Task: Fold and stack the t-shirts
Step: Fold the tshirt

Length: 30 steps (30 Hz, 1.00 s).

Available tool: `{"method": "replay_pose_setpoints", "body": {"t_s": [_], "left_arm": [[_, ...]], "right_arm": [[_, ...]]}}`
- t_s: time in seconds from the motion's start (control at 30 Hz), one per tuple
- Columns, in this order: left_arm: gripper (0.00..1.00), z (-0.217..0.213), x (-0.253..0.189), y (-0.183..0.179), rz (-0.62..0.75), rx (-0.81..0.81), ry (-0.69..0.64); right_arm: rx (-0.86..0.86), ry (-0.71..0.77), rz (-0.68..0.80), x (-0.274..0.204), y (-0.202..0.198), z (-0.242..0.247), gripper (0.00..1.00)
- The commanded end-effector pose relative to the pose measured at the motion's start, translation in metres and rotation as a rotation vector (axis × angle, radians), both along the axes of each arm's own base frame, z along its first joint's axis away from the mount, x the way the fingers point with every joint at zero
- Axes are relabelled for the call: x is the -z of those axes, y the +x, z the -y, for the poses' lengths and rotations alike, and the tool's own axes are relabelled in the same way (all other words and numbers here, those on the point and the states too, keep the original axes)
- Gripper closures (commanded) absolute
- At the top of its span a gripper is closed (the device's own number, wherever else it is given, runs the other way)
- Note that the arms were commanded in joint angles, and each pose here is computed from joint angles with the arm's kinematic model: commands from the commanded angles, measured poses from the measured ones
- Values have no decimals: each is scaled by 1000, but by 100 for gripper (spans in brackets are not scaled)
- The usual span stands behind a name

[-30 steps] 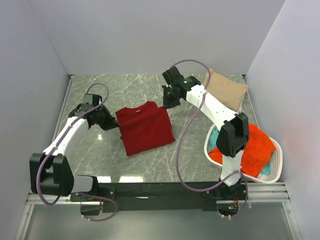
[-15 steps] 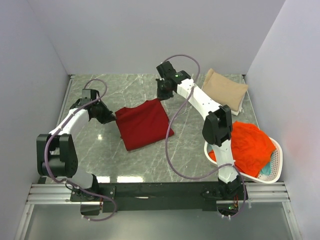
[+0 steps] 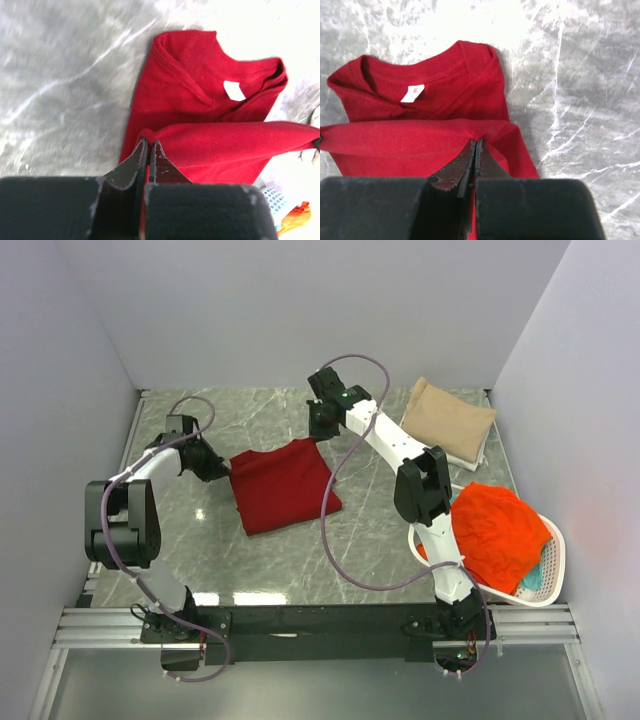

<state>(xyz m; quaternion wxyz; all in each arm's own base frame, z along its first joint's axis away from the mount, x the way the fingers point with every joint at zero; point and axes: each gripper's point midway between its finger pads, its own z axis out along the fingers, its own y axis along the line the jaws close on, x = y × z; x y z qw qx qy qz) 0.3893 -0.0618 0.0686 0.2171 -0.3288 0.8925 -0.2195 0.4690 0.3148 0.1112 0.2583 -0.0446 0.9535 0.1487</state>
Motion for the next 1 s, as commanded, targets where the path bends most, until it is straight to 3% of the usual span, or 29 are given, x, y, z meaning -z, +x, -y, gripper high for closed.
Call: {"method": "replay_pose_setpoints", "body": {"t_s": [0.0, 0.23, 0.43, 0.47, 0.53, 0.57, 0.6, 0.63, 0.67, 0.83, 0.97], "left_arm": [[100, -9, -27, 36, 122, 7, 29], [100, -9, -25, 60, 139, 8, 3], [100, -6, -31, 102, 207, 7, -37], [98, -6, -42, 115, 241, 3, -45], [63, -3, -41, 131, 267, 8, -69], [45, -2, -53, 141, 298, 4, -82], [17, -2, -56, 146, 309, 1, -89], [9, -3, -62, 149, 326, -2, -85], [2, -4, -70, 153, 348, 0, -75], [1, -12, -82, 131, 365, 43, 21], [12, -12, -62, 94, 308, 91, 64]], "right_arm": [[38, 36, 107, -27, 27, 2, 100], [81, 47, 130, -25, 41, 5, 100], [139, 99, 161, -23, 62, 6, 100], [139, 117, 162, -23, 66, 6, 93], [109, 175, 183, -30, 75, -2, 68], [66, 225, 167, -35, 72, -11, 44], [60, 265, 182, -45, 77, -10, 27], [40, 297, 181, -50, 76, -11, 18], [13, 330, 176, -56, 72, -15, 17], [-39, 373, 202, -74, 58, 6, 16], [-98, 380, 151, -68, 32, 13, 14]]}}
